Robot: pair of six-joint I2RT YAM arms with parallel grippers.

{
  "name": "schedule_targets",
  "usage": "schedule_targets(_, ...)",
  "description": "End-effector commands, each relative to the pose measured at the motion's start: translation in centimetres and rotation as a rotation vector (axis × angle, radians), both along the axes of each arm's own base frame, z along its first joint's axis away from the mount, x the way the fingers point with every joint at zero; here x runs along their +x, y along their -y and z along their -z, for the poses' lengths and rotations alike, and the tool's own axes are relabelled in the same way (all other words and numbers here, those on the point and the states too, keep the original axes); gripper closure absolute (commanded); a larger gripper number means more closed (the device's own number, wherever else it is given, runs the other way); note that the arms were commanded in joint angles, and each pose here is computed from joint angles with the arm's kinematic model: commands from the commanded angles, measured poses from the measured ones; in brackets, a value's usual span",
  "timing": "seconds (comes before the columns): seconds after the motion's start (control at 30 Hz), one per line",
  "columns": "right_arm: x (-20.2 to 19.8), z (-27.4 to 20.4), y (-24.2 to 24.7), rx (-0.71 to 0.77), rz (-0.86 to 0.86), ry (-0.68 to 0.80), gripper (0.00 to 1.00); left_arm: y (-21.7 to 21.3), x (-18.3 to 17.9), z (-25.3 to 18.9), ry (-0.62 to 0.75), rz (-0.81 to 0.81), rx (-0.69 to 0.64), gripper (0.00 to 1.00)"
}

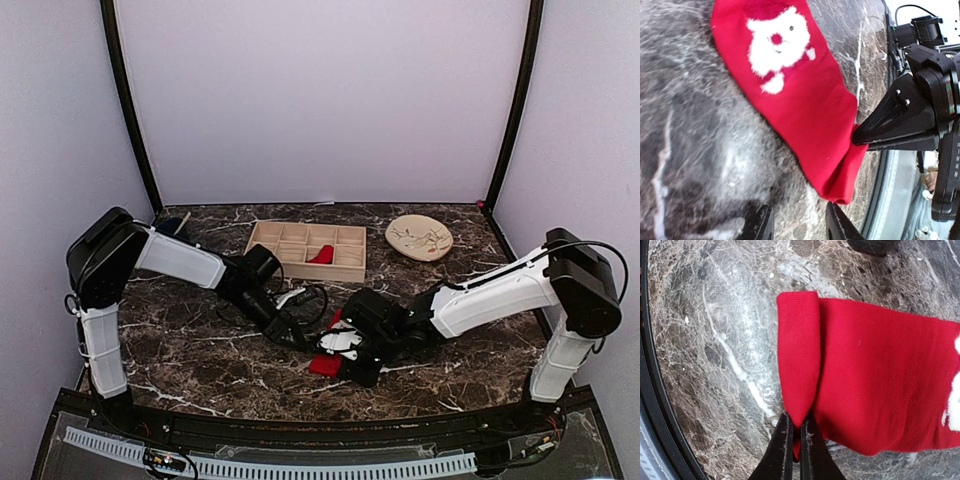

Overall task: Roll the socks
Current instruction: Roll the sock at the center of the board.

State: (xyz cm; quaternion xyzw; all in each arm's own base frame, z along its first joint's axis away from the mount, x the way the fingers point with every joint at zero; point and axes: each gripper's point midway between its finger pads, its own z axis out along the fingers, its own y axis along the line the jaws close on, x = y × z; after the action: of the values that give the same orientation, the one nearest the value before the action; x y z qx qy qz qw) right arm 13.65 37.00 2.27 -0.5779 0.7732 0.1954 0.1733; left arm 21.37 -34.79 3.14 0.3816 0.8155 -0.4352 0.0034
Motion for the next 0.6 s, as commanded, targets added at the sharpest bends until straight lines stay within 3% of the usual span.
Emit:
schedule_targets(0.0,-0.2,0.0,-0.3,0.021,0.01,-0.122,0.95,-0.5,1.5,-1.0,0.108,-0.09,-0.012,0.62)
schedule_targets(0.33,-0.1,-0.3,-0.4,0.068,0.013,-0.323,0.95,-1.4,2.1,-4.1,0.302,-0.201,-0.121,0.61)
schedule_targets(0.57,-0.2,-0.5,-0.2,0.095,0.017,-0.479,0.95,-1.1,0.5,-5.5,0.436,-0.187,-0.154,0.61)
